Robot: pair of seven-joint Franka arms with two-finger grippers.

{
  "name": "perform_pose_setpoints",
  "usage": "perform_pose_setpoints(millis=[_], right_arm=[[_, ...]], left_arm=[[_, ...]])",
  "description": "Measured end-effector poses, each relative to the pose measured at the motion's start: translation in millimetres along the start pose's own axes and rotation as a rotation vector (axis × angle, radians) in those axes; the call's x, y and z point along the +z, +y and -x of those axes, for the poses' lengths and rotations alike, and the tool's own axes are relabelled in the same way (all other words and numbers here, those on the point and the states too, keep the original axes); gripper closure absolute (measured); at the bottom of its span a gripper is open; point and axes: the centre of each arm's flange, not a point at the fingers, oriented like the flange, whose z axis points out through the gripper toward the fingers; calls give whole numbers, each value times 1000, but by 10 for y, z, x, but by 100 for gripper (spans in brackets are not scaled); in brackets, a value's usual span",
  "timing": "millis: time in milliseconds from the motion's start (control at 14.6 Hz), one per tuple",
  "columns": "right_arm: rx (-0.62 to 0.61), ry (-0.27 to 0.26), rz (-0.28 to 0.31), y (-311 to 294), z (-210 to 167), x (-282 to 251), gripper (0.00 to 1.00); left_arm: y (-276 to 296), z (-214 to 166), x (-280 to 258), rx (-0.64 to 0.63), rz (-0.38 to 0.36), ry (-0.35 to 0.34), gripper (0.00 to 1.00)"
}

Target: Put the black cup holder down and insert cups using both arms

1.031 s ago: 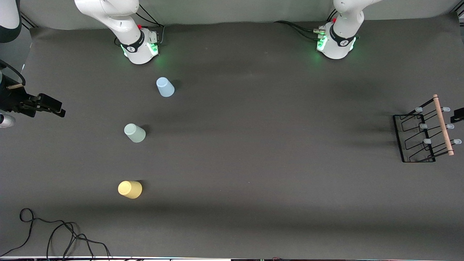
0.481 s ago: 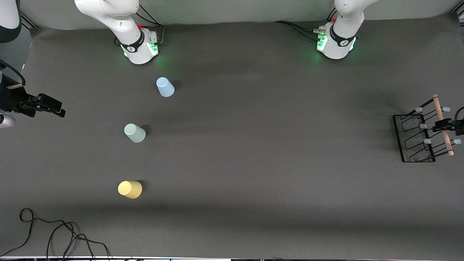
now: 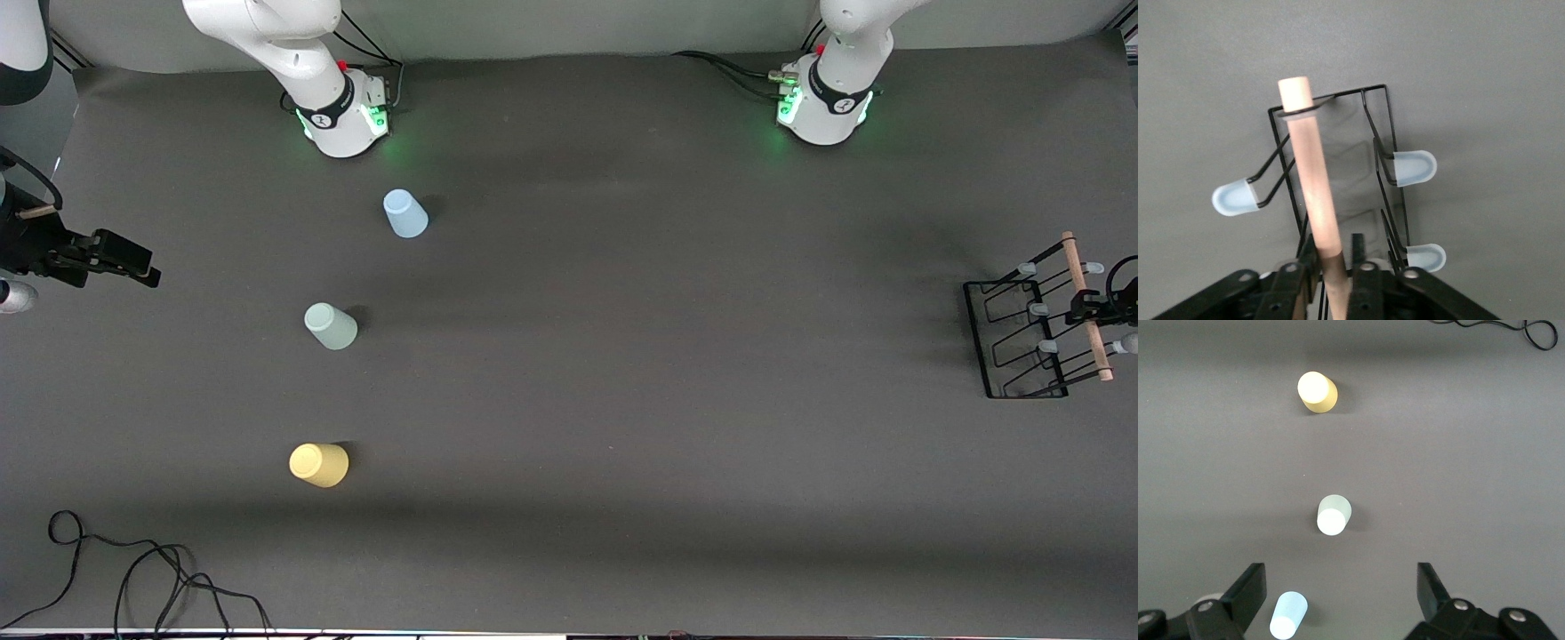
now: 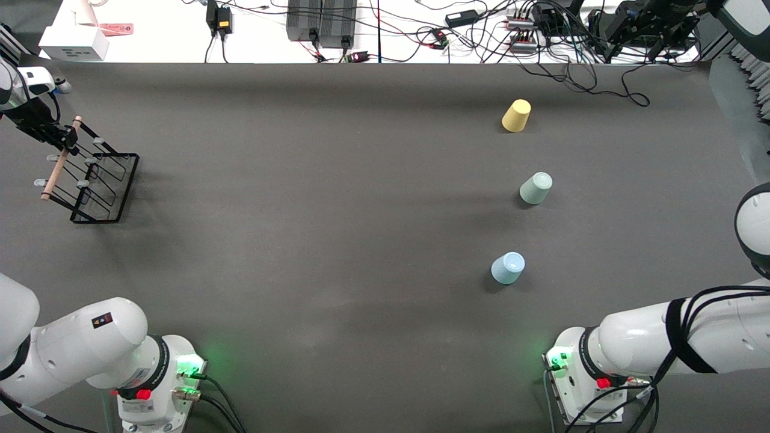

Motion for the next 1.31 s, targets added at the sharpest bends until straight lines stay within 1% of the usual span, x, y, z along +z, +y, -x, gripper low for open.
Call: perform_pose_setpoints(millis=[69, 344, 481, 618, 756, 962, 1099, 1305], right_arm=[[0, 0, 0, 0, 0, 1, 0], [0, -1, 0, 0, -2, 6, 0], [0, -1, 0, 0, -2, 6, 0], [0, -1, 0, 0, -2, 6, 0], [0, -1, 0, 0, -3, 5, 0], [0, -1, 0, 1, -2, 7, 0], [0, -1, 0, 1, -2, 6, 0], [0, -1, -2, -3, -2, 5, 0]], left_arm=[[5, -1, -23, 3, -3, 3, 84], [73, -8, -317, 7, -14, 19, 84], [166, -47, -601, 14, -7, 7, 84], [431, -193, -963, -6, 4, -20, 84], [962, -446, -1335, -41, 4, -42, 84], [2024, -842, -1672, -119, 10, -39, 84], [2837, -1023, -1727, -179, 16, -36, 84], [4135, -1133, -1606, -258, 23, -56, 84]])
